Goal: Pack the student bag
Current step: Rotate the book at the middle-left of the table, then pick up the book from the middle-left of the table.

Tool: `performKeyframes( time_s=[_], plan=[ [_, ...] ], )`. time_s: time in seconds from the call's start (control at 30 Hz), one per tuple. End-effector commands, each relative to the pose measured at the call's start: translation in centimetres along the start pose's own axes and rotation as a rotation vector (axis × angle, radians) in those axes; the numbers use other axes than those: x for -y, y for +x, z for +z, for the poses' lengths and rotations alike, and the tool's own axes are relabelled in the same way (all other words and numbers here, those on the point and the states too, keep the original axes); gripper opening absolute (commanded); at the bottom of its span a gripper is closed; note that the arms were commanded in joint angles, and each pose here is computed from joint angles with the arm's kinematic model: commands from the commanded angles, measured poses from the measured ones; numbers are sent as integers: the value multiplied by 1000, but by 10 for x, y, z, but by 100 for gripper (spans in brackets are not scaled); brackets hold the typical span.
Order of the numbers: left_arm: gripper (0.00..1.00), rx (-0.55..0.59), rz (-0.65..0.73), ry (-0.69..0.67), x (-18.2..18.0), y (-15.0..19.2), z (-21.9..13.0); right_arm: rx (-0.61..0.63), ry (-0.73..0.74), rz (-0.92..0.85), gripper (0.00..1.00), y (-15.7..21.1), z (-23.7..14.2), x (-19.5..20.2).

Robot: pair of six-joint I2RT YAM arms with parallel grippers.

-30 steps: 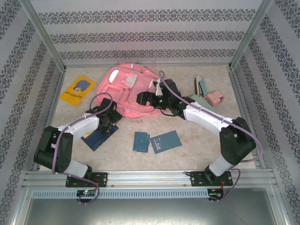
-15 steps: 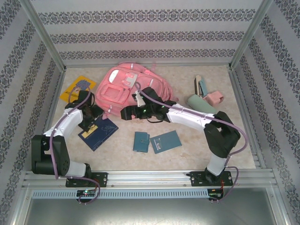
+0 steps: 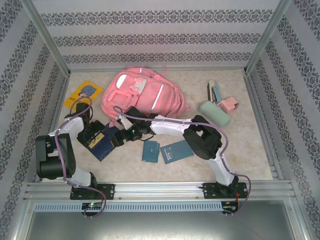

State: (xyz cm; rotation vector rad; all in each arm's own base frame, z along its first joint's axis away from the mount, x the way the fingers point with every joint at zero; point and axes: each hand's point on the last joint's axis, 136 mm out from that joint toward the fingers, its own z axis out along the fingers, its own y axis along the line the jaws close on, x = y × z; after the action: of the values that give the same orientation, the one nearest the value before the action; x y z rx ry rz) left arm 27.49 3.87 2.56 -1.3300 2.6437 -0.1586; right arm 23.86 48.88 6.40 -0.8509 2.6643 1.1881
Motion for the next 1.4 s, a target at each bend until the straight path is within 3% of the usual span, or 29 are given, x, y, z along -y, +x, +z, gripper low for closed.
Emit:
performKeyframes(
  time_s=[0.0,0.23,0.57,0.73,0.87,1.1,1.37],
  plan=[
    [90,-98,-10,46,-5,28,15,-30,-9,0,98,0,6,1],
    [89,-174,-58,105,-2,81,15,15,40,107,98,-13,-1,35],
    [88,-162,-27,160,13,134,-6,77,95,161,98,-34,-31,73],
    [87,-136,81,155,22,139,-23,103,135,171,98,-38,-48,83],
    [86,-67,192,84,16,124,-31,135,168,199,98,-32,-59,86],
    [73,-29,348,53,24,112,-28,207,106,324,98,-19,-69,79],
    [55,9,376,-82,-4,95,-16,209,96,316,63,-13,-57,58]
  ],
)
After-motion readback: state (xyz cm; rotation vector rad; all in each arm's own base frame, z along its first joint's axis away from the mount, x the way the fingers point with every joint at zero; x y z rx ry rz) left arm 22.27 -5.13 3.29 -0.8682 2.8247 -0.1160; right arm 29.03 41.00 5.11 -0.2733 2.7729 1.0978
